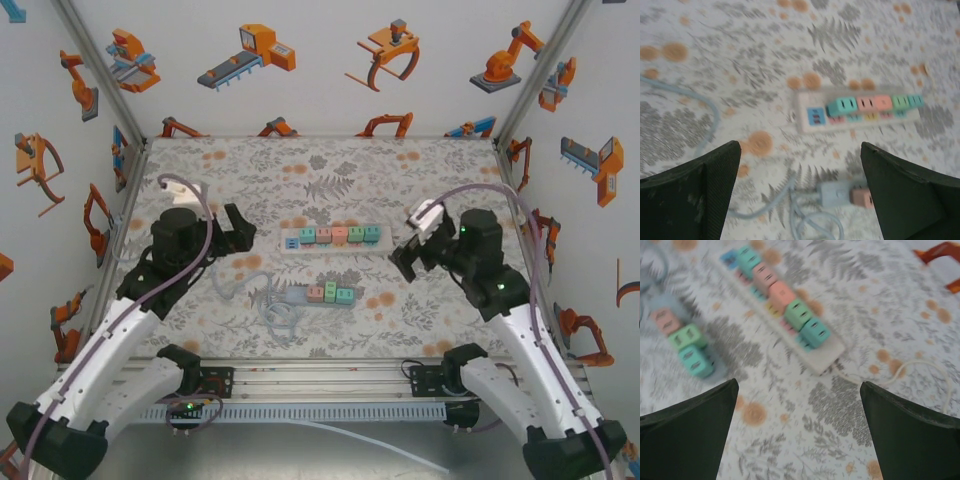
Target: Pull the plug off the socket
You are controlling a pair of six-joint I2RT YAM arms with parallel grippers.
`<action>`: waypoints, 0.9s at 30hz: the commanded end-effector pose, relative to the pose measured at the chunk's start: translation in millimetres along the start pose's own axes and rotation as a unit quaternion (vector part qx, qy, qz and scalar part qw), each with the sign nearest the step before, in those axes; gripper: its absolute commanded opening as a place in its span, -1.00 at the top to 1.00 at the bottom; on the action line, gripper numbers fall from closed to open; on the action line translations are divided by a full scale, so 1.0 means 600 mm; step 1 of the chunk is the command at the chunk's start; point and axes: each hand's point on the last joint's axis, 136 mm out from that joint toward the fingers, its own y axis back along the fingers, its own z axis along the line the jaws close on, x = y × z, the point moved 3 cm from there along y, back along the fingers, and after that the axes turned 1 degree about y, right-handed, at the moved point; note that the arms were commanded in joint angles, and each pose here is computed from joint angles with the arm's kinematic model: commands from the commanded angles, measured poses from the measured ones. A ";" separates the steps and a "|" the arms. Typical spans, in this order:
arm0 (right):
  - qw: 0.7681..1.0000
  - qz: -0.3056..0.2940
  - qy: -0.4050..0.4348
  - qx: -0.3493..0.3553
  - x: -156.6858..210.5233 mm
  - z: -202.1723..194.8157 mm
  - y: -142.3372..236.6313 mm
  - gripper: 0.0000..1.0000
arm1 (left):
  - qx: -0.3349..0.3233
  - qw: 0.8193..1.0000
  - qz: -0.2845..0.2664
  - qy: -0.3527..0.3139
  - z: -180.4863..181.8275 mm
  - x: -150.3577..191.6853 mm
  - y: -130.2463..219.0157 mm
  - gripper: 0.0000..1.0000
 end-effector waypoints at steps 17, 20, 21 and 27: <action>0.966 0.085 0.148 -0.193 0.072 0.208 -0.140 -0.91 | -0.031 0.952 0.305 -0.012 -0.083 0.262 -0.073 -0.93; 0.971 0.061 0.136 -0.188 0.079 0.215 -0.164 -0.78 | -0.028 0.952 0.306 0.000 -0.078 0.284 -0.085 -0.79; 0.973 0.050 0.129 -0.184 0.080 0.216 -0.172 -0.71 | -0.027 0.951 0.309 0.001 -0.076 0.291 -0.089 -0.73; 0.977 0.035 0.097 -0.186 0.103 0.229 -0.196 -0.35 | -0.031 0.940 0.339 -0.012 -0.069 0.328 -0.109 -0.55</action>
